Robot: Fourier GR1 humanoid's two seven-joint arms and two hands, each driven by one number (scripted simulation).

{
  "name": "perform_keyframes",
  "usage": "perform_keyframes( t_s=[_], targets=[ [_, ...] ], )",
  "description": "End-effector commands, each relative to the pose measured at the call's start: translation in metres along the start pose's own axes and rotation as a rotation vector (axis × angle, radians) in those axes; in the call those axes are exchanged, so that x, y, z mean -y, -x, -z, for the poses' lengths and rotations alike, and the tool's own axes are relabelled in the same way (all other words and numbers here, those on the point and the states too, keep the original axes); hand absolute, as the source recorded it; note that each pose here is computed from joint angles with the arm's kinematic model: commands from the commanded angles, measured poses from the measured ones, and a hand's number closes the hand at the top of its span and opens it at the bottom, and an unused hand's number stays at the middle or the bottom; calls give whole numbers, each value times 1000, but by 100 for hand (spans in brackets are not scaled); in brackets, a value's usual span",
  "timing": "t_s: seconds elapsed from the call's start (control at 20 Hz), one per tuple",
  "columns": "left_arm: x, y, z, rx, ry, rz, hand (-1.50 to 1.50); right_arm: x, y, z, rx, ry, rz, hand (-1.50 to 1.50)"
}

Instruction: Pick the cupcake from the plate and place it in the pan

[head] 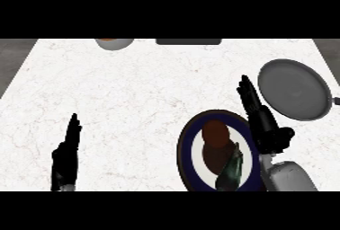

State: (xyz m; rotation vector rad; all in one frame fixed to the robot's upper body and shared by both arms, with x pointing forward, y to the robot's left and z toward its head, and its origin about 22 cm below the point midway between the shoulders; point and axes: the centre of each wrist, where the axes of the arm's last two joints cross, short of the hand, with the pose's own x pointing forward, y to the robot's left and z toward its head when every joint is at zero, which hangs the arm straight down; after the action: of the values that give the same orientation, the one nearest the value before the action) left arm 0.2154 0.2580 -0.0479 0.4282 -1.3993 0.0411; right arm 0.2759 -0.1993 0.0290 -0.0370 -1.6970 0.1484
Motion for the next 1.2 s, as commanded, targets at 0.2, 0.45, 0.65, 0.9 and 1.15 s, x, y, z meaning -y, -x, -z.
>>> perform_keyframes(
  t_s=[0.2, 0.45, 0.65, 0.9, 1.15],
  targets=[
    [-5, -76, 31, 198, 313, 87, 0, 54, 12, 43, -252, 80, -54, -150],
    [2, -92, 33, 199, 444, 72, 0, 60, 60, 12, -318, 230, -607, 150],
    [4, -96, 38, 167, 446, 49, 0, 34, 73, -7, -278, 323, -486, -150],
    [-2, -106, 32, 155, 439, 49, 0, 23, 45, -6, -445, 72, -653, -150],
    [2, -106, 47, 158, 439, 47, 0, 32, -12, 42, -531, -7, -876, -150]
  ],
)
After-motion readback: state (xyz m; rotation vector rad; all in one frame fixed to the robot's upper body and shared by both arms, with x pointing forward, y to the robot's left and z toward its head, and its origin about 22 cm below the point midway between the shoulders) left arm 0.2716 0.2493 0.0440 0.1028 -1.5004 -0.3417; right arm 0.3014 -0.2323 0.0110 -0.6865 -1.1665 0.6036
